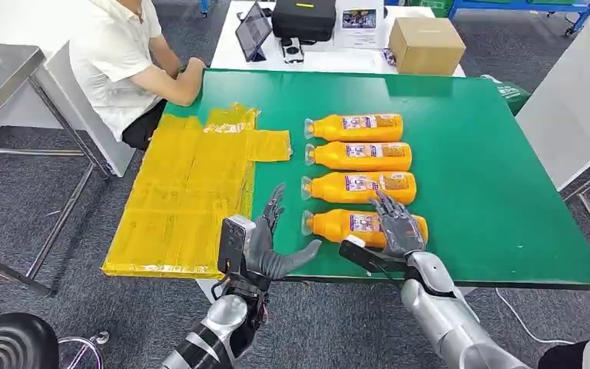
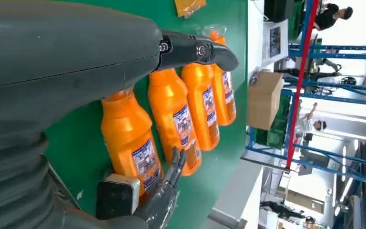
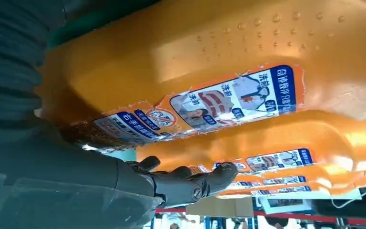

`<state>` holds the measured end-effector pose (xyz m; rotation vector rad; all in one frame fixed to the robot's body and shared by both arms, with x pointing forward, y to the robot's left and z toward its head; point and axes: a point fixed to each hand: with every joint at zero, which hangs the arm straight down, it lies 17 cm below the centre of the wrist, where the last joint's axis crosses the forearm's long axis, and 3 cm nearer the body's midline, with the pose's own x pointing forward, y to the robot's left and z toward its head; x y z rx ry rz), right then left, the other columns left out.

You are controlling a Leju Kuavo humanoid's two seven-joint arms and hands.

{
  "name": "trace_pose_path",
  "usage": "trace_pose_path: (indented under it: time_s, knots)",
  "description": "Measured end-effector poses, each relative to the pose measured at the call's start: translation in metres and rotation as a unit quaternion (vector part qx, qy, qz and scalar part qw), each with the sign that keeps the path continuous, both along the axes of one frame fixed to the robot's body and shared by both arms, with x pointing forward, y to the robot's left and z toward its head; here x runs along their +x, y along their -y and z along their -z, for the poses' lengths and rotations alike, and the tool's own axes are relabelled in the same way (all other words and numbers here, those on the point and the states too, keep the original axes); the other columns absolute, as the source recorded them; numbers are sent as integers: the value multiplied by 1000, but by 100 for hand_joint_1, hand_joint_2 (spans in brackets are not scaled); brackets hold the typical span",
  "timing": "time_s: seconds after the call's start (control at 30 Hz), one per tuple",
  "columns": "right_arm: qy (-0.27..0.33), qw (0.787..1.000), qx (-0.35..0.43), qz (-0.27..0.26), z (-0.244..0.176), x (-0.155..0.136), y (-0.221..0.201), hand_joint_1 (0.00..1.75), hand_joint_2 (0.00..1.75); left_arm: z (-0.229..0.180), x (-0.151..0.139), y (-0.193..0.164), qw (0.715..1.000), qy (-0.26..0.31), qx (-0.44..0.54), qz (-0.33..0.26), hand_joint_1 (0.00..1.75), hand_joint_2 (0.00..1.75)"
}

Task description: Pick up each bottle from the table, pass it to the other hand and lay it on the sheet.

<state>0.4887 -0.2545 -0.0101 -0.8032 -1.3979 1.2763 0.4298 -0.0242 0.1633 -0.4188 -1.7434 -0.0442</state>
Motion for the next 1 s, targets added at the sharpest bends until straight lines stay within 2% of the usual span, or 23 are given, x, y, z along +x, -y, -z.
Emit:
trace_pose_path:
  time_s: [0.3, 0.33, 0.37, 0.57, 1.0]
  knots:
    - [-21, 999, -20, 17, 10, -2, 11, 0, 175, 2, -5, 10, 1000, -10, 1, 20, 0, 175]
    - [-23, 999, -24, 19, 11, -2, 12, 148, 175, 1, -6, 11, 1000, -10, 1, 21, 0, 175]
    - [-26, 999, -26, 20, 12, -2, 13, 175, 175, 1, -6, 11, 1000, -9, 1, 22, 0, 175]
    - [-59, 998, -34, 9, 21, -4, 20, 175, 175, 0, -8, 13, 1000, -7, 3, 27, 0, 175]
    - [-74, 997, 6, 3, 11, -2, 23, 175, 175, -6, -11, 15, 1000, 1, -1, 31, 0, 175]
